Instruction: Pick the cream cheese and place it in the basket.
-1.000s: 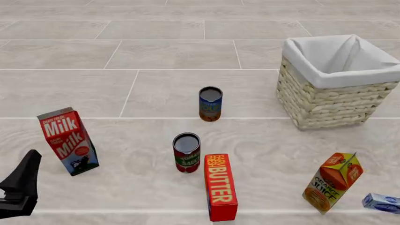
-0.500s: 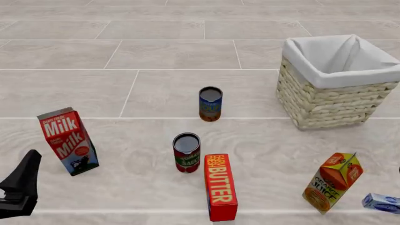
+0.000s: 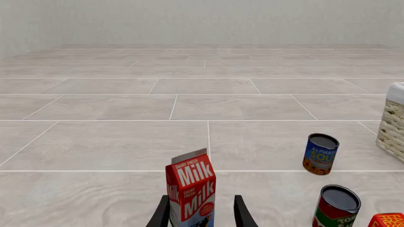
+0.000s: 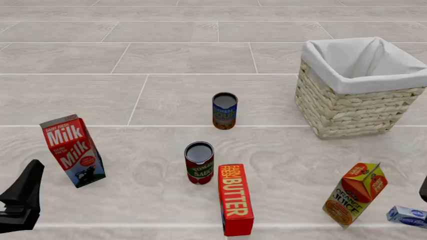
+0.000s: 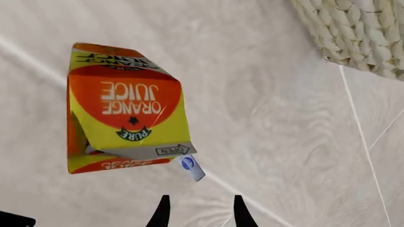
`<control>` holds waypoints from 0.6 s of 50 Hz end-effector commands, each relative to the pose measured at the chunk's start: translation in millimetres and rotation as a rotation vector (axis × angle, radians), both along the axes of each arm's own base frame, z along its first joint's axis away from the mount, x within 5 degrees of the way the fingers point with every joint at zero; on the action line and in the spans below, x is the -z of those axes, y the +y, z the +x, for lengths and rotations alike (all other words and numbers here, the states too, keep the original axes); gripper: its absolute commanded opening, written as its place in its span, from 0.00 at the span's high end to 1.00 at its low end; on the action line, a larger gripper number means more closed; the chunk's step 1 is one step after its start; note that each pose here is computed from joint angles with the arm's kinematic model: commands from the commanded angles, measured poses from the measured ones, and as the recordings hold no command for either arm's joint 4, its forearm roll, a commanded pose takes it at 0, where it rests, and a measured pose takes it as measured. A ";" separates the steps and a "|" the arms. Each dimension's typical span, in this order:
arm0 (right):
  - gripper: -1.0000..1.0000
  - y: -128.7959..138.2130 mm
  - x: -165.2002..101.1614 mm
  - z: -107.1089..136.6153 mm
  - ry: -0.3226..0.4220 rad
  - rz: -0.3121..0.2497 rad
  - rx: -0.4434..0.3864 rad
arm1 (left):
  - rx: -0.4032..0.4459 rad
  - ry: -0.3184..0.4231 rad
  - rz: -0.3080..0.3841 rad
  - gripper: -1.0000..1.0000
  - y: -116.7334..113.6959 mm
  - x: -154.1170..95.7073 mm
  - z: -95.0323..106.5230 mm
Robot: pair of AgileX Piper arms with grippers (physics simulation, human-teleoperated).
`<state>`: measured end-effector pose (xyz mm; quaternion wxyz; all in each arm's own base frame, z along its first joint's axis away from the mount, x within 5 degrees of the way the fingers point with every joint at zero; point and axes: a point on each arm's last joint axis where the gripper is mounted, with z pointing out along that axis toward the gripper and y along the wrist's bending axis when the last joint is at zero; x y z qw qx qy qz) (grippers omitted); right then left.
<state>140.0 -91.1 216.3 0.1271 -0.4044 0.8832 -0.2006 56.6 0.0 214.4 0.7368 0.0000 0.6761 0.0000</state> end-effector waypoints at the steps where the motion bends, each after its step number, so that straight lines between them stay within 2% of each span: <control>1: 0.00 -0.9 16.3 -2.2 0.026 0.007 -0.006 | 0.000 0.000 0.000 0.00 0.0 0.0 0.0; 22: 0.00 -15.3 35.9 -0.7 0.055 -0.006 0.001 | 0.000 0.000 0.000 0.00 0.0 0.0 0.0; 30: 0.00 -15.9 37.3 3.3 0.043 -0.007 0.004 | 0.000 0.000 0.000 0.00 0.0 0.0 0.0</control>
